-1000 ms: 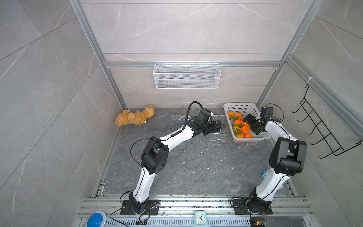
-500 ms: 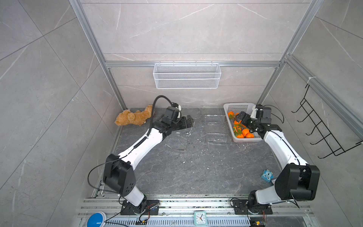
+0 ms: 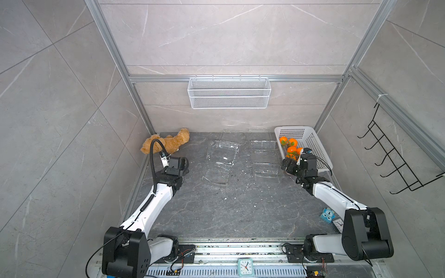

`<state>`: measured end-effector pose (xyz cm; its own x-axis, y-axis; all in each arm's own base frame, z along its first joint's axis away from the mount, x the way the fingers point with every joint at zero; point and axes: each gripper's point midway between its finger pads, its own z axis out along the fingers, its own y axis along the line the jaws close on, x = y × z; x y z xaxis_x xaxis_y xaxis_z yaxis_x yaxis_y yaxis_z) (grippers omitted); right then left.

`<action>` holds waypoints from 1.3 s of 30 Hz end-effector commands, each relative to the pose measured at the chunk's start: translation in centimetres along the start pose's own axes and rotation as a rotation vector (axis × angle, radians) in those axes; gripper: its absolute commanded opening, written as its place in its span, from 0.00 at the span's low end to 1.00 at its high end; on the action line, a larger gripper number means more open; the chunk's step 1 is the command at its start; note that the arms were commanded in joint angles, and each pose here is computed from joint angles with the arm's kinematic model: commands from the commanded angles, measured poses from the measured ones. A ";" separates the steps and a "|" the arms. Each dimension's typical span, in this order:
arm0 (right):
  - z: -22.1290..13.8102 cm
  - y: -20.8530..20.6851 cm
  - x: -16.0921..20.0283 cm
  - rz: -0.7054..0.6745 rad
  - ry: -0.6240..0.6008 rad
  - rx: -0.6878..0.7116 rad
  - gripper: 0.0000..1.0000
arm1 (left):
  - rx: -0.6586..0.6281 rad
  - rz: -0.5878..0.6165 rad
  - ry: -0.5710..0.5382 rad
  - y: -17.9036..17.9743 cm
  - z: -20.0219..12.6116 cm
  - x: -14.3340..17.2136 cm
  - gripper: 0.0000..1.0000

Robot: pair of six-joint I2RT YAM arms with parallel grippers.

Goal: Take oranges out of containers
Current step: Reset both arms

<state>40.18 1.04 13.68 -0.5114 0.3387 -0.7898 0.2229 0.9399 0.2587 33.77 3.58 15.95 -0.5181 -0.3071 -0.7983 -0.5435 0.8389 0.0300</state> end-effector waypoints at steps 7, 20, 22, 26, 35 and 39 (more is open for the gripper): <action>-0.2 -1.5 -0.5 -0.124 -0.109 0.112 1.00 | -0.192 -0.020 -0.171 4.5 3.0 -0.7 1.00; -1.1 -3.8 0.7 -0.297 -0.207 0.296 1.00 | -0.192 0.011 -0.135 4.5 6.5 1.2 1.00; -1.4 -3.0 0.9 -0.324 -0.271 0.278 1.00 | -0.193 0.015 -0.153 4.6 6.7 1.4 0.99; -1.8 -1.8 1.6 -0.366 -0.361 0.240 1.00 | -0.181 0.022 -0.210 4.6 6.6 1.3 0.99; -2.0 -1.7 2.2 -0.380 -0.416 0.261 1.00 | -0.050 0.014 -0.353 3.8 5.5 1.5 1.00; -1.9 -1.5 2.4 -0.383 -0.400 0.256 1.00 | -0.002 0.052 -0.354 2.7 5.6 1.5 1.00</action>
<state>37.07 0.67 11.70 -0.2897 -0.1046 -0.9514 0.2802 0.9412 -0.1888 33.31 8.69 8.64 -0.3780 -0.1281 -0.9169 -0.5644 0.8169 0.1186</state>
